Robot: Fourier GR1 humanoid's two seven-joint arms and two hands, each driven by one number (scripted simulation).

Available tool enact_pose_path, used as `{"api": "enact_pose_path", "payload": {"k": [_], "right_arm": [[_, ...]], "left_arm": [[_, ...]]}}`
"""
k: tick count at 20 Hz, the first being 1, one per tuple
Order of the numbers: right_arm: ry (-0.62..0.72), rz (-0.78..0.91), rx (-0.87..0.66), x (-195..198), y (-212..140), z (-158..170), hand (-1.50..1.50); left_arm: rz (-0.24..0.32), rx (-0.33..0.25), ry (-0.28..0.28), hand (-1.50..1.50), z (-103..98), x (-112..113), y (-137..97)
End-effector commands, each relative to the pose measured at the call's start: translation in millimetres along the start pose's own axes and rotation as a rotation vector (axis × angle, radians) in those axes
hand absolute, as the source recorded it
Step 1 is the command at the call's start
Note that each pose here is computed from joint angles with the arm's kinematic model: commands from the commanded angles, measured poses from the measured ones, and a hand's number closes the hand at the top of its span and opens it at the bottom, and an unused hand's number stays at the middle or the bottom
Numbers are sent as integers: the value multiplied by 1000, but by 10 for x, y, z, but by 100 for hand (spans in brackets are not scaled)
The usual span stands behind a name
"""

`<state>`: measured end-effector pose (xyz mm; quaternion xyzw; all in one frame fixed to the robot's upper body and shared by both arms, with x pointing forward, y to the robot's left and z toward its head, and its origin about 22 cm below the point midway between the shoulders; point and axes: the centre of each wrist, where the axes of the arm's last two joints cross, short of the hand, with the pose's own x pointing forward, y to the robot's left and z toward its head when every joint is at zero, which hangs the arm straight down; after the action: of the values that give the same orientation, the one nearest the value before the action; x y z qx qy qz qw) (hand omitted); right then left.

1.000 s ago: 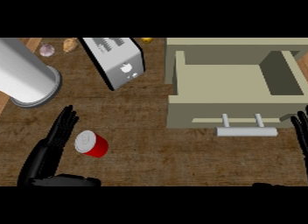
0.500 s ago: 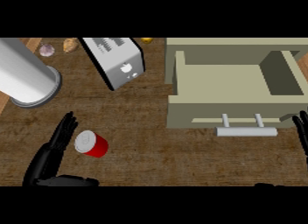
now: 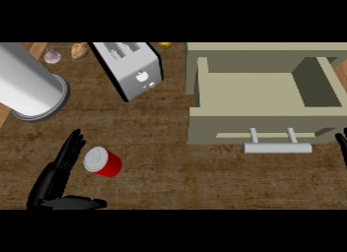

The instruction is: Pick up the can, place it into the drawer and close the drawer

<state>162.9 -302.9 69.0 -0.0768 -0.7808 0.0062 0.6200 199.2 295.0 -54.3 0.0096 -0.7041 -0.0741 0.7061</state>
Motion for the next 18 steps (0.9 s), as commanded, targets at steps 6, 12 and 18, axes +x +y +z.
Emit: {"api": "enact_pose_path", "payload": {"k": [6,12,18], "right_arm": [[-9,8,-12,85,84,142,-150],[-12,-4,-5,89,-2,-132,-150],[-6,-6,10,326,45,-197,-150]], "left_arm": [[33,21,27,-150,42,-330,-45],[34,37,50,-150,-126,-416,104],[26,37,28,-150,-141,-364,-66]]}}
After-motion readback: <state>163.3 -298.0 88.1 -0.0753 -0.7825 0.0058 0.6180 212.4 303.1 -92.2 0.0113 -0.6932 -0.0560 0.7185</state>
